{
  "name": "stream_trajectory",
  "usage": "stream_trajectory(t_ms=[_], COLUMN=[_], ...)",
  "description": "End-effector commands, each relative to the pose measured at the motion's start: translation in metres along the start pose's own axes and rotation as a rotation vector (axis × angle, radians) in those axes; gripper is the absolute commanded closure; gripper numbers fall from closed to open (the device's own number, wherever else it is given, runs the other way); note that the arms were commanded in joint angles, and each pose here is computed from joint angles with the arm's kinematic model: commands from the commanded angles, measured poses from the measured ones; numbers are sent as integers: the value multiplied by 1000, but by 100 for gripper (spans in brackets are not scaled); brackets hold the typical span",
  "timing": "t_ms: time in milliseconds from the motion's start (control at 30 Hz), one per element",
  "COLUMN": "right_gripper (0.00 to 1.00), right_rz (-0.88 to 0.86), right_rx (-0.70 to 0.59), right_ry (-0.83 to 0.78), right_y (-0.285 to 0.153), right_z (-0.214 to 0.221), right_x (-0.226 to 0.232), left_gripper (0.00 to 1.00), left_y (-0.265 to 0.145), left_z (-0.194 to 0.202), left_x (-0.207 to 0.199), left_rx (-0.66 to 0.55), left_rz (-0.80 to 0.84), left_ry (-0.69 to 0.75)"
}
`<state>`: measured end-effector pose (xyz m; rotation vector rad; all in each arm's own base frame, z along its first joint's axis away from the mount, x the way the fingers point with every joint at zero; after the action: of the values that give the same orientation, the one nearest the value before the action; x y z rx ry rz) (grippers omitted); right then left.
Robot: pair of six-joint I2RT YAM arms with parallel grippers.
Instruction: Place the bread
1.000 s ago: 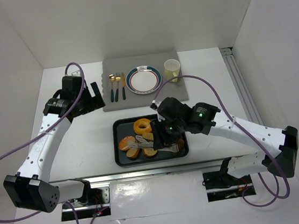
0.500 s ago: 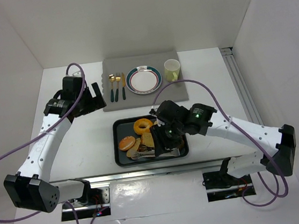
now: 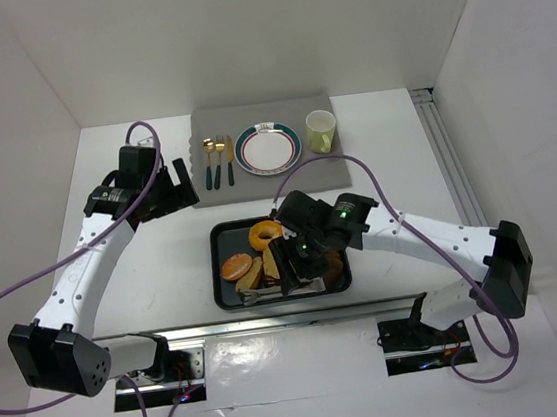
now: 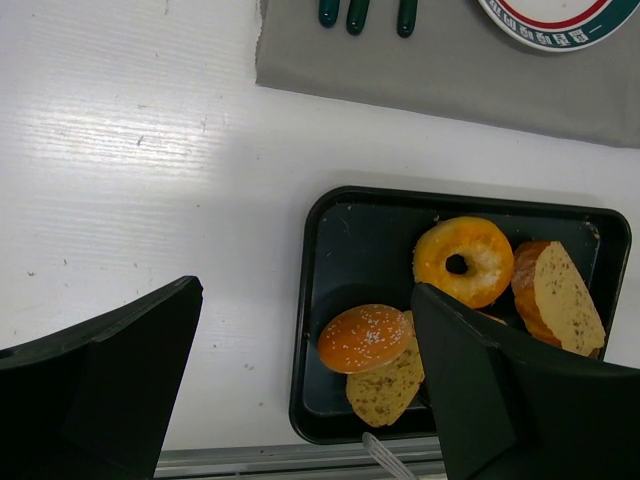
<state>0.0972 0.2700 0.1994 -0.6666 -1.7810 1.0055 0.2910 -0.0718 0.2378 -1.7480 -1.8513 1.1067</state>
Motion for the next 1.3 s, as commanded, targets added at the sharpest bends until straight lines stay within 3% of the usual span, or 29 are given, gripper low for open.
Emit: stream_trajectory(t_ms=[0, 267, 567, 933, 1067, 1267], right_gripper=[42, 38, 72, 82, 82, 82], right_rz=[-35, 9, 75, 198, 206, 297], right_rx=[-31, -79, -122, -146, -230, -453], right_ry=[-19, -1, 13, 45, 38, 46], right_y=[1, 8, -10, -49, -62, -71], right_z=[-11, -28, -29, -21, -35, -99], right_x=[12, 13, 7, -4, 1, -3], left_gripper=[0, 0, 0, 0, 0, 0], left_y=[-9, -7, -6, -2, 2, 3], left_z=[-7, -4, -8, -10, -9, -4], left_x=[-1, 1, -1, -4, -5, -9], left_rx=[-48, -39, -47, -45, -49, -24], left_rz=[23, 18, 22, 31, 45, 76], left_ry=[-1, 9, 8, 18, 17, 19])
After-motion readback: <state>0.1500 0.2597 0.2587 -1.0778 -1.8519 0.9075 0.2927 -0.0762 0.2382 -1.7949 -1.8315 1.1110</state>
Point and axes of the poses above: each gripper's point midway between its finger pads, its own y axis out along the fingers, its own x axis along the line the jaws close on, z = x × y, the point moved 4 cm from there along -y, back along the fingers
